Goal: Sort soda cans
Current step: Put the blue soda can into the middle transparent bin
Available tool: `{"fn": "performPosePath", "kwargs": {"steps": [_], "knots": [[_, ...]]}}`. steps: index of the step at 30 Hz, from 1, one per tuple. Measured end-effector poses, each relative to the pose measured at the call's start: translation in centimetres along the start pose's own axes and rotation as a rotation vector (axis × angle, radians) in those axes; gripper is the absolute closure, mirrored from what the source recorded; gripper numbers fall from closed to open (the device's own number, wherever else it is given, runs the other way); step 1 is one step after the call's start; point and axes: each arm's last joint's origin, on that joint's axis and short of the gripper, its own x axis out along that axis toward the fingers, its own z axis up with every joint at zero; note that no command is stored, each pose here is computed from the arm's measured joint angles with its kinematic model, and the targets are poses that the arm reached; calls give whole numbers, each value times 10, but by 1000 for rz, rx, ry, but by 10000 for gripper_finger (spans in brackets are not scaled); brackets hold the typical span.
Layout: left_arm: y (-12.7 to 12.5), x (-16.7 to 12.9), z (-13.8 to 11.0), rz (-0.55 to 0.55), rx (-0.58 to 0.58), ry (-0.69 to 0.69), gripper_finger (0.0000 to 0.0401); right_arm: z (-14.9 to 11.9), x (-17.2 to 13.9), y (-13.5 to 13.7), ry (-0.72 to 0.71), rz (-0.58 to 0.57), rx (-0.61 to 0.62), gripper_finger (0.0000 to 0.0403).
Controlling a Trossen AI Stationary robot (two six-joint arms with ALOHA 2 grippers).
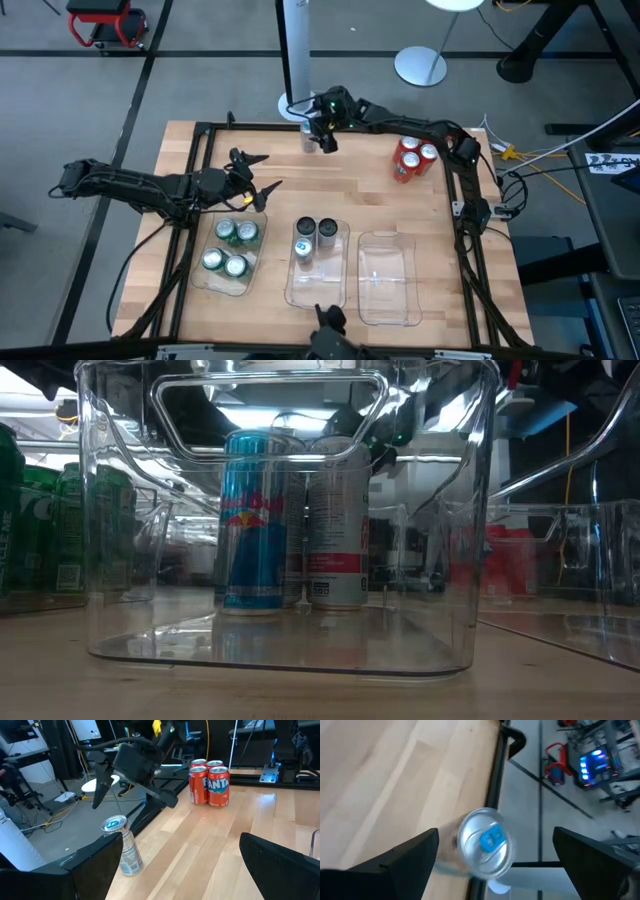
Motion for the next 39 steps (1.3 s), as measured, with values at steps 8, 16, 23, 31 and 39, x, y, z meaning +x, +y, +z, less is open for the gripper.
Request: {"fn": "performPosePath", "kwargs": {"steps": [8,16,23,31,39], "knots": [[0,0,0,-1,0,0,13,-9,14,7,22,15,14,13],[0,0,0,-1,1,0,13,-17,29,14,28,27,39,13],[0,0,0,0,5,0,13,-15,34,17,3,31,16,13],[0,0,0,0,3,0,13,-15,34,19,-33,72,5,13],[0,0,0,0,7,0,13,-10,37,24,-47,86,-19,13]]}}
